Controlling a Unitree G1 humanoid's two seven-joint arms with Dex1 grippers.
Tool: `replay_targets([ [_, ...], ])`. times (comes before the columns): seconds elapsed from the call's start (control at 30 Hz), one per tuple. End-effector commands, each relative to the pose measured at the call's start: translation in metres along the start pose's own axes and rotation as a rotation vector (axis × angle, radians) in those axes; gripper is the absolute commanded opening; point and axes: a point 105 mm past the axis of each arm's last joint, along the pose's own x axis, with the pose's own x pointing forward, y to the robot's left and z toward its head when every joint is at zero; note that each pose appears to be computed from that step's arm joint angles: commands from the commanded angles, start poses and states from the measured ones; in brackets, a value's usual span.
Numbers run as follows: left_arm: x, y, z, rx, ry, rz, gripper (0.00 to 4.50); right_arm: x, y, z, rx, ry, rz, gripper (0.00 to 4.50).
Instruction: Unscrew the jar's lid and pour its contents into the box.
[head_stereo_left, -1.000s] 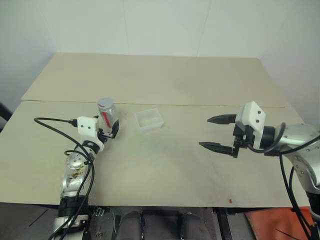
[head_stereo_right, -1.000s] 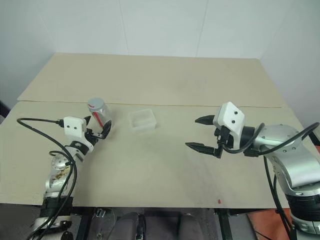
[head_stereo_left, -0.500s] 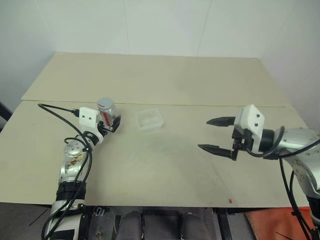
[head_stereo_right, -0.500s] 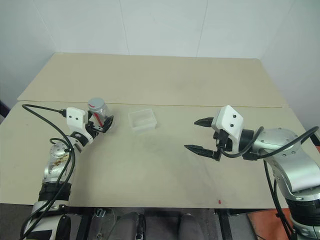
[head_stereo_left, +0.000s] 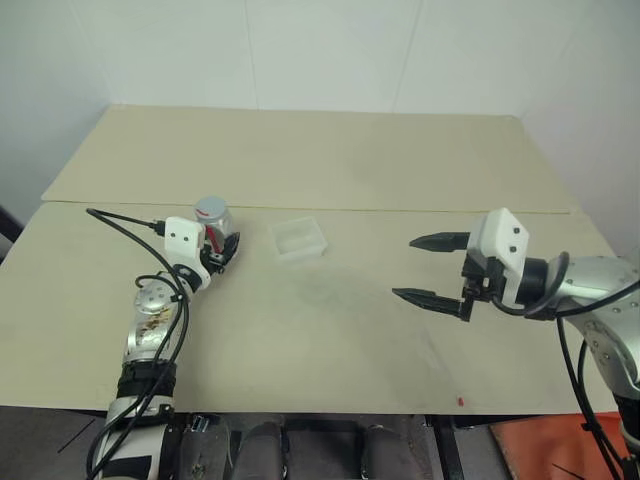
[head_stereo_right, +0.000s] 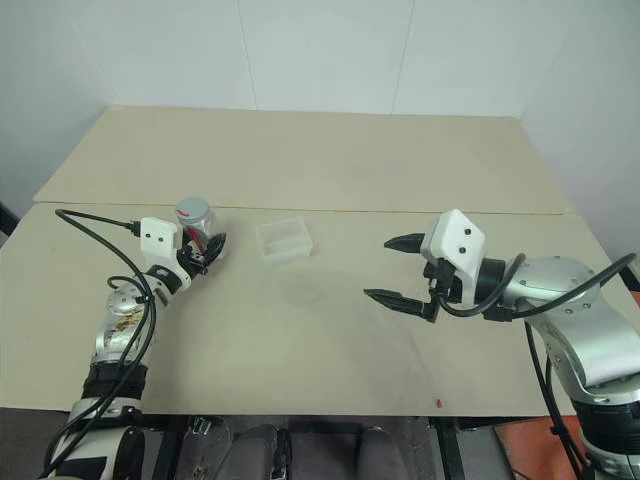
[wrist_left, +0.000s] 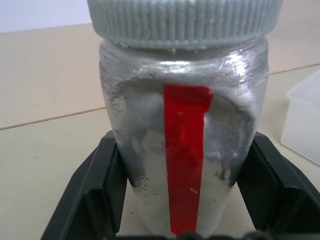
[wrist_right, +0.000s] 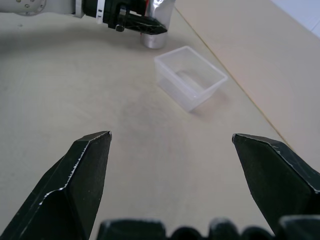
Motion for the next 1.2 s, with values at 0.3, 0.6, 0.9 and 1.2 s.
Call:
replay_targets([
  [0.3,-0.009,-0.074,0.064,0.032,-0.055,-0.701,2.74,0.048,0.0,0.06,0.047,-0.269,0.069,4.5],
  [0.6,-0.021,-0.096,0.094,0.097,-0.099,-1.006,2.74,0.086,0.002,0.101,0.092,-0.381,0.12,4.5],
  [0.9,-0.02,-0.12,0.101,0.12,-0.154,-1.1,2.74,0.104,0.0,0.101,0.132,-0.349,0.101,4.5],
  [1.2,-0.023,-0.121,0.104,0.141,-0.165,-1.111,2.74,0.112,-0.001,0.096,0.147,-0.312,0.108,4.5],
])
